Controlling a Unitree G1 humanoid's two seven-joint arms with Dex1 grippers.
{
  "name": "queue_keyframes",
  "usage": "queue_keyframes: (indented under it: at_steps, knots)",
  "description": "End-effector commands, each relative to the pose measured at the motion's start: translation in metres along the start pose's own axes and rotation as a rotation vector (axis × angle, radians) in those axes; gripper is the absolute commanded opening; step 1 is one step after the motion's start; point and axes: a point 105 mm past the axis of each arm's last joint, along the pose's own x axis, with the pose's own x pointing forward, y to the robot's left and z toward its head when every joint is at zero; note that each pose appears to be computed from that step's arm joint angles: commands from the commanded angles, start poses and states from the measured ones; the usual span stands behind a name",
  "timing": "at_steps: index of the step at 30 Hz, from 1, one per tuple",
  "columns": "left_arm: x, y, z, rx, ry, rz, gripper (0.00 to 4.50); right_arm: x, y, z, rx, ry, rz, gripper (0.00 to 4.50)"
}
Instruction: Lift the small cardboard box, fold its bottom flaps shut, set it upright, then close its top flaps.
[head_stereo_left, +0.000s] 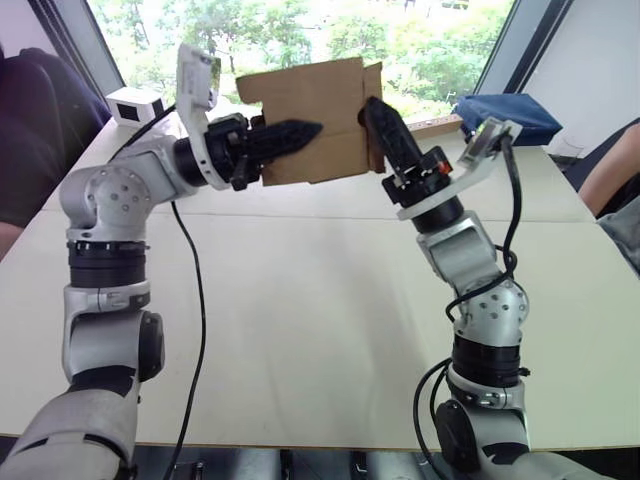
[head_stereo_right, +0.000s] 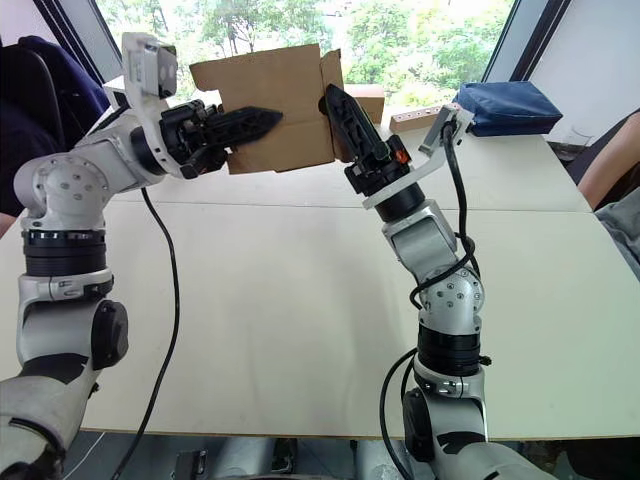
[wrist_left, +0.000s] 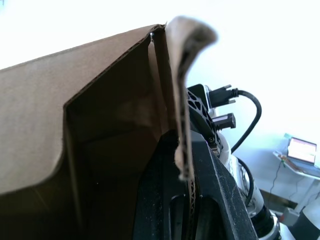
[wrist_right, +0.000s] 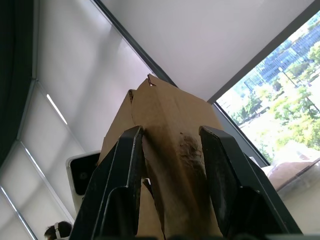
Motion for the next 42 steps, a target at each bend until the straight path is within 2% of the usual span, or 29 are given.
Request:
queue_keyframes:
  at_steps: [1,10,20,24,31,42]
  knots:
    - [0.002,-0.011,0.013,0.059,-0.031,-0.038,0.00,0.004,0.013,0.010,0.006,-0.038,0.053,1.81]
    - [0.004,-0.010,0.011,0.055,-0.031,-0.040,0.00,0.007,0.017,0.005,0.013,-0.027,0.068,1.81]
    - [0.009,-0.003,0.009,0.052,-0.049,-0.013,0.00,0.013,0.036,-0.011,0.089,-0.019,0.137,1.81]
    - [0.010,-0.002,0.009,0.053,-0.051,-0.011,0.00,0.010,0.047,-0.020,0.106,0.029,0.188,1.81]
    - [0.009,-0.001,0.008,0.054,-0.048,-0.011,0.00,0.004,0.047,-0.031,0.096,0.075,0.180,1.81]
    - [0.001,-0.012,0.012,0.046,-0.033,-0.036,0.00,-0.010,0.034,-0.001,0.047,0.020,0.128,1.81]
